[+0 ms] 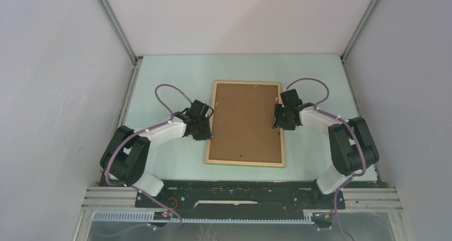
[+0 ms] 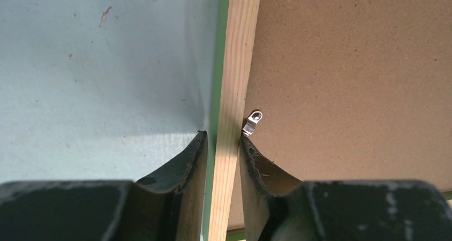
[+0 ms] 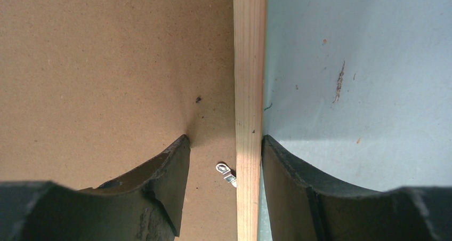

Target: Put the photo into the frame

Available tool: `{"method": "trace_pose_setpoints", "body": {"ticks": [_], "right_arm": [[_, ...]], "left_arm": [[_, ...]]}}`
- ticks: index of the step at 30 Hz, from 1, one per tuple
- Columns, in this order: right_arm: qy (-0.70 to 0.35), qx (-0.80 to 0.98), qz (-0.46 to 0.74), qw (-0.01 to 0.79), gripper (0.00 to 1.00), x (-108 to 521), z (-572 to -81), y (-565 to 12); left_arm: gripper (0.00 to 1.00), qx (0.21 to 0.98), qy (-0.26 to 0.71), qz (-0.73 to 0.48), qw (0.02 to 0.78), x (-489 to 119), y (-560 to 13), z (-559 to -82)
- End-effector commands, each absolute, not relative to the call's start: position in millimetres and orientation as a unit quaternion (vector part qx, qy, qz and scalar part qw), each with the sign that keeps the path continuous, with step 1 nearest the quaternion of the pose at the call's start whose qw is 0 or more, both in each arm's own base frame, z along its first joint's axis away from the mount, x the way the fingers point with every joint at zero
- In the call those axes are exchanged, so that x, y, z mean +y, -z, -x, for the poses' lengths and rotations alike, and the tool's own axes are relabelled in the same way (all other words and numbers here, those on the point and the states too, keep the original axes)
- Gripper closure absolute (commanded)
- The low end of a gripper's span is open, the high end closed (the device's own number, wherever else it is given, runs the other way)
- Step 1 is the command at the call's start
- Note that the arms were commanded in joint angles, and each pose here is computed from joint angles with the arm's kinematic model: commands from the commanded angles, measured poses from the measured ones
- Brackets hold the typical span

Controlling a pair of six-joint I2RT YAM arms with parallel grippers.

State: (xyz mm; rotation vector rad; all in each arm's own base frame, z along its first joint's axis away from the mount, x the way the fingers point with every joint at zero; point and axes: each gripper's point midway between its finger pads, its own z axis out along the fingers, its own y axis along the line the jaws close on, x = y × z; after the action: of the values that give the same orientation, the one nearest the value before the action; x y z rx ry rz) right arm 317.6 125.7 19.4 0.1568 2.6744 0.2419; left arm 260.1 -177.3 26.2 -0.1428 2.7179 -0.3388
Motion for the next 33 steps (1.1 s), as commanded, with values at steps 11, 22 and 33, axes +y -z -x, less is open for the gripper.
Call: {"method": "trace_pose_setpoints", "body": {"ticks": [11, 22, 33], "right_arm": [[-0.07, 0.973, -0.044, 0.213, 0.42, 123.2, -314.2, -5.4], [-0.069, 0.973, -0.043, 0.214, 0.42, 123.7, -314.4, -5.6], [-0.068, 0.974, -0.043, 0.214, 0.43, 123.7, -314.1, -5.0]], "left_arm": [[0.73, 0.979, -0.021, 0.048, 0.197, -147.1, -6.9, -266.9], [0.81, 0.955, -0.123, 0.078, 0.257, -109.6, -14.5, -269.0], [0.73, 0.946, 0.032, 0.068, 0.314, -148.9, -69.1, -269.2]]}}
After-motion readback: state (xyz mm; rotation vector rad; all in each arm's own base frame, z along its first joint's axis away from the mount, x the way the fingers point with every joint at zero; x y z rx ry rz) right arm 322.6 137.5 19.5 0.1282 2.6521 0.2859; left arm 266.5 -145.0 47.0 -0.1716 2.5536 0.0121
